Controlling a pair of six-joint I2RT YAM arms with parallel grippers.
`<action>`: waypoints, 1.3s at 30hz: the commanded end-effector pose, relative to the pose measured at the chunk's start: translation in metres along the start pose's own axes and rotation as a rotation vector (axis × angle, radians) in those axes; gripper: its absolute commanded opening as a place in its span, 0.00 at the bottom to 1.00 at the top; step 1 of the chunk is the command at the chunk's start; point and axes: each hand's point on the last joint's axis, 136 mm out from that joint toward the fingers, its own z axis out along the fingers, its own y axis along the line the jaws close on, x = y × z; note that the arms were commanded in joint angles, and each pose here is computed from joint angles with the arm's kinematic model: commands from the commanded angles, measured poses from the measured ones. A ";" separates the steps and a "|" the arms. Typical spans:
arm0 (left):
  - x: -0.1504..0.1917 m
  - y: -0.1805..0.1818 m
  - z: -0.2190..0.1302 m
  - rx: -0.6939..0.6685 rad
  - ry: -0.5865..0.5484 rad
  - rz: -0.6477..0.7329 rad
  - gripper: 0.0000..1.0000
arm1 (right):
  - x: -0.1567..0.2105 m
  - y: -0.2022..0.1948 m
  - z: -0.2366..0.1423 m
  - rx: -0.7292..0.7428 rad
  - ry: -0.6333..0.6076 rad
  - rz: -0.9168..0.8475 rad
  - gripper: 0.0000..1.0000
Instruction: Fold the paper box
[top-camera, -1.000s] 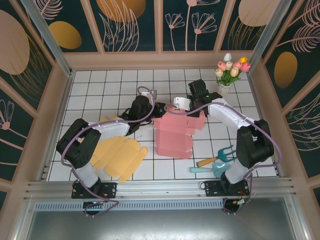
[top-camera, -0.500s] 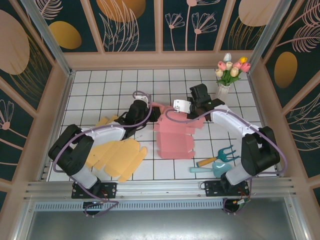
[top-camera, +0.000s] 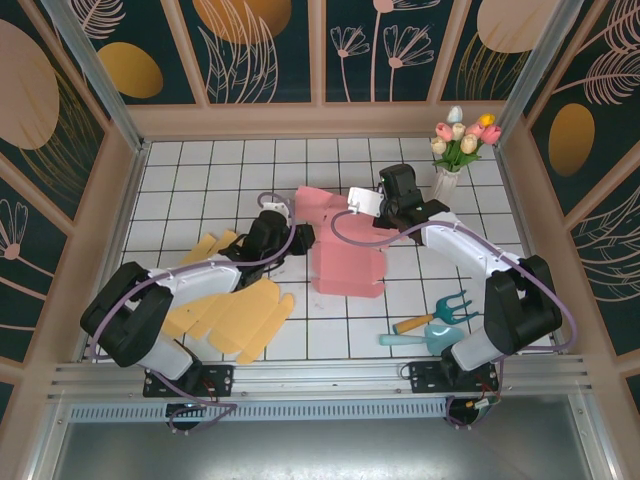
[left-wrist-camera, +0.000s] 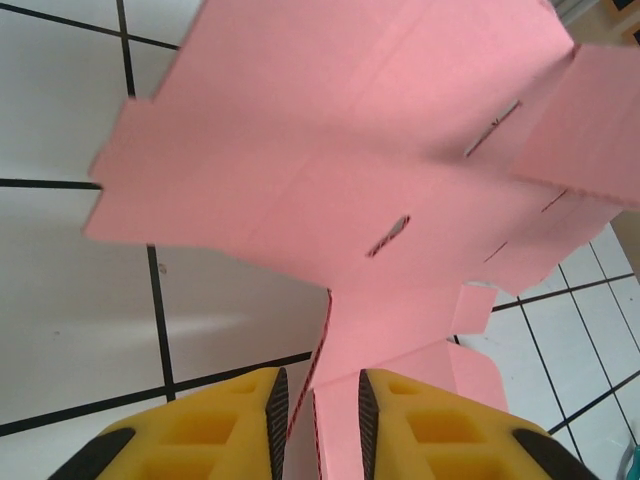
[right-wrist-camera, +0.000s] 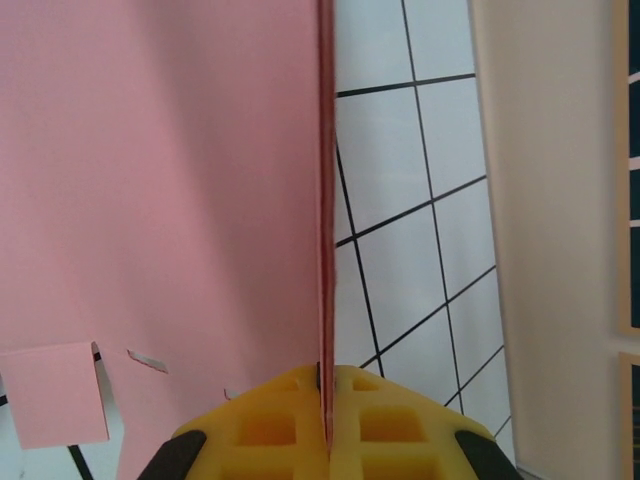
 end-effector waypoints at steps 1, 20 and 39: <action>0.008 0.002 0.006 -0.018 0.018 0.018 0.28 | 0.003 -0.007 0.001 0.039 0.016 0.041 0.00; 0.000 -0.035 0.037 0.055 0.017 0.036 0.22 | 0.003 0.012 0.009 -0.016 -0.010 0.045 0.00; -0.042 0.051 -0.096 -0.273 -0.428 0.171 0.24 | -0.023 -0.001 -0.024 0.331 -0.087 -0.245 0.00</action>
